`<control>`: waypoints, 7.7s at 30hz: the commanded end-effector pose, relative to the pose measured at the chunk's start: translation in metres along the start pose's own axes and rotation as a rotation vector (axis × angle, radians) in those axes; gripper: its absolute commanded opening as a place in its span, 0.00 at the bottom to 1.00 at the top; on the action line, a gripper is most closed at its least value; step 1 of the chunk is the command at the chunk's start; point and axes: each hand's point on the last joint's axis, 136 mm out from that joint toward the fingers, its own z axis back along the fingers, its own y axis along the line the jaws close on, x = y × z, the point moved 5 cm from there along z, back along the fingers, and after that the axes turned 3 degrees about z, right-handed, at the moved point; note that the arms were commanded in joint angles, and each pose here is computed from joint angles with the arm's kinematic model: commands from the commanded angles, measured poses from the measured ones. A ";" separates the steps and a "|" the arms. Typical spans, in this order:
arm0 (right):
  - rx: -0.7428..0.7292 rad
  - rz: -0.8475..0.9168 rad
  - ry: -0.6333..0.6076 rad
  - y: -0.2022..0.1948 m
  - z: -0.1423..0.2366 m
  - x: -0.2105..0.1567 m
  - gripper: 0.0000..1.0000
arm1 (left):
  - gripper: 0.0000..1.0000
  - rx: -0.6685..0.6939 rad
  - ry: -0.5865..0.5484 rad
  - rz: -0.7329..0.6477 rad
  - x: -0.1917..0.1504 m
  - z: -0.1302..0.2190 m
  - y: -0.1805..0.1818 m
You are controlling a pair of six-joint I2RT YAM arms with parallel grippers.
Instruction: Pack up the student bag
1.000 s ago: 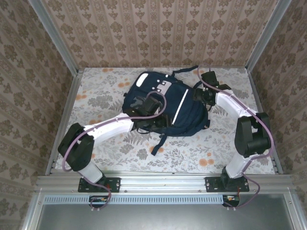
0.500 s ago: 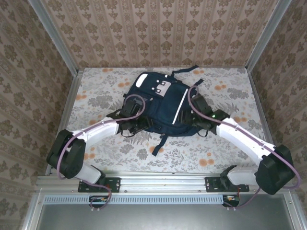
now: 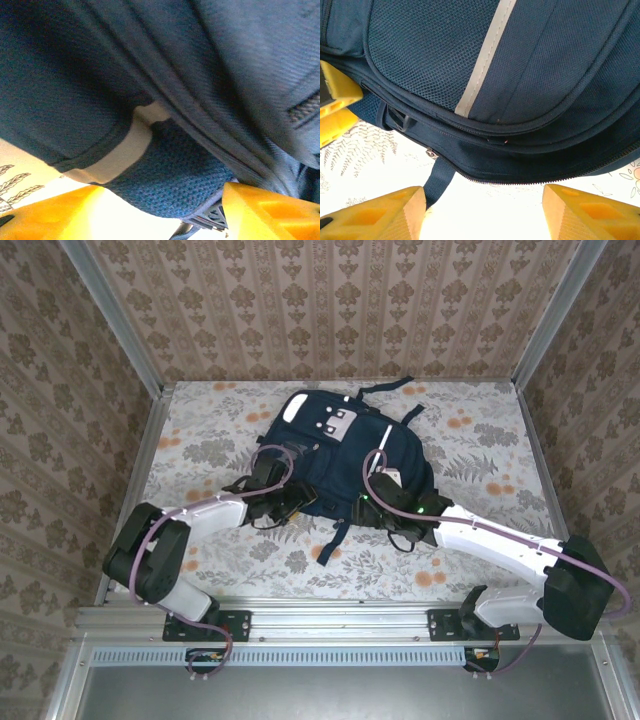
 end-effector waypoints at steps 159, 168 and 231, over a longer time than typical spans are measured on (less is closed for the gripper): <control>0.181 0.113 0.111 0.023 -0.043 -0.015 0.00 | 0.00 0.062 -0.201 0.208 -0.061 -0.012 -0.052; 0.026 0.123 0.083 -0.010 -0.045 -0.005 0.00 | 0.00 0.148 -0.298 0.190 -0.050 0.040 -0.016; -0.141 0.186 0.060 -0.053 -0.039 0.015 0.00 | 0.00 0.145 -0.396 0.249 -0.021 0.096 0.052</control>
